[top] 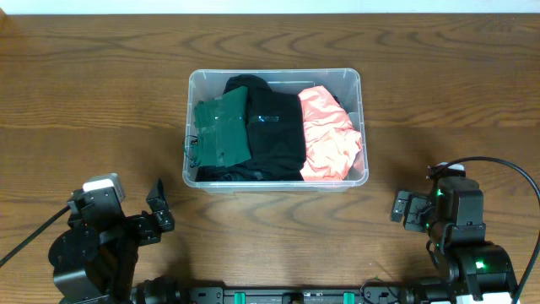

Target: Pack container

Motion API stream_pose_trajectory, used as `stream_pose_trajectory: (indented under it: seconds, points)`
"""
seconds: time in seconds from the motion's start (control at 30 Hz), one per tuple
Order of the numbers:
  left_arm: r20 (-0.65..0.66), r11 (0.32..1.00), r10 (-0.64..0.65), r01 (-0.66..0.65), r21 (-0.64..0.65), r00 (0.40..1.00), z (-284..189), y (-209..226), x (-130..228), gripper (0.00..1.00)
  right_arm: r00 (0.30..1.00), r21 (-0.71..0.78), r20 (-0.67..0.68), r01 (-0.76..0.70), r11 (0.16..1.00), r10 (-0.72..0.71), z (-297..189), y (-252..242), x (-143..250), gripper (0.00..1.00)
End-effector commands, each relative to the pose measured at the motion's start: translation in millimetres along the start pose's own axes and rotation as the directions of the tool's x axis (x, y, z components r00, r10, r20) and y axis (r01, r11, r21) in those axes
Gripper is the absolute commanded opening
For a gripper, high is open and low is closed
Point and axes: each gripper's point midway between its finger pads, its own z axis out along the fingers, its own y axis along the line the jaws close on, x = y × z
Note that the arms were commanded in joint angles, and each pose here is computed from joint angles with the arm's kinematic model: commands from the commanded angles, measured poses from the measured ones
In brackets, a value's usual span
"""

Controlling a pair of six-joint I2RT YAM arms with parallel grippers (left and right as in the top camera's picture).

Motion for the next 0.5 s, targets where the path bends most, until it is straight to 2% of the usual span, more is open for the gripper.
stream_pose_trajectory:
  seconds: [0.0, 0.2, 0.4, 0.47]
  points:
    - [0.000, 1.000, -0.013, 0.013, 0.012, 1.000, 0, -2, 0, 0.98, 1.000, -0.011, 0.001, 0.008, 1.000, -0.008, 0, 3, 2, 0.99]
    - [0.000, 1.000, -0.013, 0.013, 0.012, 1.000, 0, -2, 0, 0.98, 0.996, -0.002, 0.093, 0.001, 1.000, -0.001, -18, -4, -2, 0.99]
    - [0.000, 1.000, -0.013, 0.013, 0.012, 1.000, 0, -2, 0, 0.98, 0.951, -0.069, 0.306, -0.015, 0.997, 0.036, -36, -4, -4, 0.99]
    - [0.000, 1.000, -0.013, 0.013, 0.012, 1.000, 0, -2, 0, 0.98, 0.919, -0.111, 0.393, 0.051, 0.992, -0.003, -37, 4, -6, 0.99]
